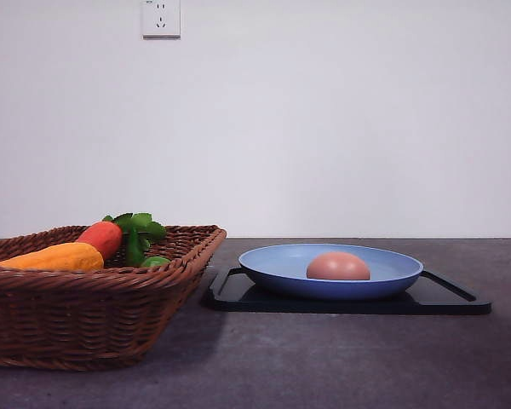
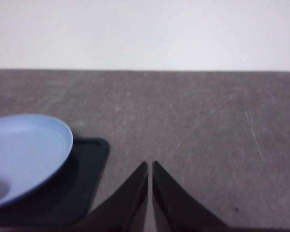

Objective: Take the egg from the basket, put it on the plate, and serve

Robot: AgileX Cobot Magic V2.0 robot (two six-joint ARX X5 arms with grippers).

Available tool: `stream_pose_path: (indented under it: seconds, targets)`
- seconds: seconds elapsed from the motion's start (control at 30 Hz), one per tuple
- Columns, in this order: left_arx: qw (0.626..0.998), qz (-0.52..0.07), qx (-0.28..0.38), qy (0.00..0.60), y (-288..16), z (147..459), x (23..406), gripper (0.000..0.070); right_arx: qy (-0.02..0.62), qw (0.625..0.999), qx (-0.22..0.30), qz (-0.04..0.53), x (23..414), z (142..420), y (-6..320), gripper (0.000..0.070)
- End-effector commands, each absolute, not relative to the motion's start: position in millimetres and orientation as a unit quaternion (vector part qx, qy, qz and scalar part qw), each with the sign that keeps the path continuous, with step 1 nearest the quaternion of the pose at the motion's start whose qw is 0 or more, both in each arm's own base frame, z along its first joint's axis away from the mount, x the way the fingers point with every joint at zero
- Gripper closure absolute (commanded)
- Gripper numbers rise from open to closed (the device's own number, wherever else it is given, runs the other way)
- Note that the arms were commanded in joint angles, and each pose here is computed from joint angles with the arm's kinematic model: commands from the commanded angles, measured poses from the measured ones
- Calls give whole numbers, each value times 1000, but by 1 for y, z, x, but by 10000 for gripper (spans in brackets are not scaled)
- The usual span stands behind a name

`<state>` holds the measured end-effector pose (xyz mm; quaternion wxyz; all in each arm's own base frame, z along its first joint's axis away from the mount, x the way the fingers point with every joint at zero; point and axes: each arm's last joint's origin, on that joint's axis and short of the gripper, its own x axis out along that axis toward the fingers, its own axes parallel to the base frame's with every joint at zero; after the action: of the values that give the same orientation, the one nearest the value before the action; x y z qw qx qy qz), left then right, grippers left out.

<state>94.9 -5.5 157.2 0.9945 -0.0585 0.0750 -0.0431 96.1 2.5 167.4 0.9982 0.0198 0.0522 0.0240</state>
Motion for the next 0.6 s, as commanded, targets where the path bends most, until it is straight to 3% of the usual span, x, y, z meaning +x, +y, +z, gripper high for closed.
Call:
stream_pose_path:
  seconds: [0.0, 0.17, 0.57]
  targets:
    - [994, -41, -59, 82, -5, 149, 96, 700, 59, 998, 15, 25, 96, 162, 2, 700]
    - [994, -41, -59, 82, -5, 149, 96, 700, 86, 995, 25, 41, 96, 150, 3, 700]
    - [994, -41, -59, 82, -5, 149, 96, 700, 77, 996, 24, 43, 96, 151, 4, 700]
